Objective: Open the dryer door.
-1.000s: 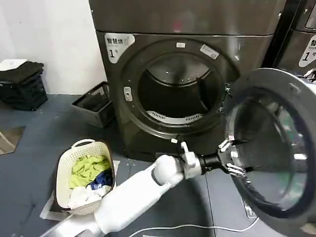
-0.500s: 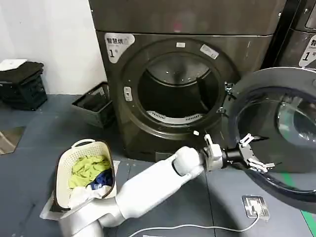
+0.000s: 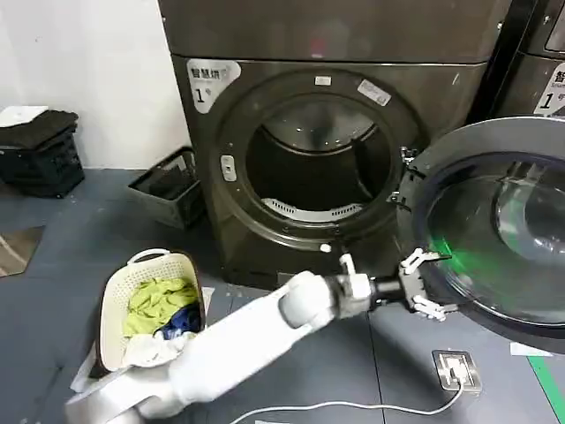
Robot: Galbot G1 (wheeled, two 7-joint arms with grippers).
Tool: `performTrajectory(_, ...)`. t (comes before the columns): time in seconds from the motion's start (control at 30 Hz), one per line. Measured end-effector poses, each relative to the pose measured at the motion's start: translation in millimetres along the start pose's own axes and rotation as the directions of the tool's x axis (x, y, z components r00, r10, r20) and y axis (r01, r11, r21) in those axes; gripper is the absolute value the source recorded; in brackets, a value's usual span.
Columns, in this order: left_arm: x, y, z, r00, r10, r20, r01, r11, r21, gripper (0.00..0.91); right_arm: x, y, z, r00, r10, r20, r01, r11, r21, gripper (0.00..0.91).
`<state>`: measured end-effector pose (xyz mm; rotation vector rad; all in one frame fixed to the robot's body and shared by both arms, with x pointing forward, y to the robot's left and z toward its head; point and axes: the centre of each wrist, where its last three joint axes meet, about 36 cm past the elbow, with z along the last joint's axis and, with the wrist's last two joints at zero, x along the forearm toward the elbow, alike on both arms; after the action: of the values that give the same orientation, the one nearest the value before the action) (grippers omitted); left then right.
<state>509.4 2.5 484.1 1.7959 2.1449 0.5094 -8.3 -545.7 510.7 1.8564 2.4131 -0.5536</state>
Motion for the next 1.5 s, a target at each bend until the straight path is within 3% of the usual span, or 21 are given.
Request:
performTrajectory(0.33, 113.8, -9.5, -10.7, 0.992, 0.042, -0.120, -0.065, 0.980, -0.189, 0.907, -15.4, -2.3, 13.7, 1.000, -0.003, -0.028, 0.003, 1.000, 0.012, 0.907)
performTrajectory(0.6, 213.0, -9.2, -12.9, 0.946, 0.088, -0.312, -0.222, 0.878, -0.424, 0.907, -30.1, 7.6, 20.2, 0.998, -0.047, -0.035, 0.047, 0.999, 0.000, 0.907)
performTrajectory(0.7, 250.5, -4.8, -11.0, 0.902, 0.125, -0.414, -0.349, 0.776, -0.526, 0.907, -35.0, 13.9, 22.8, 0.998, -0.059, -0.037, 0.059, 0.998, -0.009, 0.907)
performTrajectory(0.87, 317.0, 4.7, -17.5, 0.780, 0.161, -0.605, -0.584, 0.536, -0.610, 0.907, -41.5, 22.4, 25.3, 0.995, -0.095, -0.039, 0.094, 0.995, -0.019, 0.907)
performTrajectory(1.1, 388.5, 18.5, -52.7, 0.532, 0.172, -0.829, -0.843, 0.197, -0.500, 0.907, -45.4, 32.8, 29.0, 0.990, -0.126, -0.064, 0.123, 0.991, -0.042, 0.907)
performTrajectory(1.23, 407.3, 30.2, -66.3, 0.411, 0.182, -0.893, -0.910, 0.017, -0.415, 0.907, -45.7, 35.0, 32.9, 0.989, -0.127, -0.080, 0.123, 0.991, -0.051, 0.907)
performTrajectory(1.37, 410.2, 37.3, -77.2, 0.329, 0.111, -0.938, -0.935, -0.103, -0.340, 0.907, -44.2, 35.3, 34.7, 0.989, -0.128, -0.079, 0.123, 0.991, -0.055, 0.907)
performTrajectory(1.5, 412.5, 41.9, -84.2, 0.275, 0.071, -0.959, -0.946, -0.158, -0.284, 0.907, -44.2, 34.9, 34.6, 0.989, -0.128, -0.076, 0.124, 0.991, -0.056, 0.907)
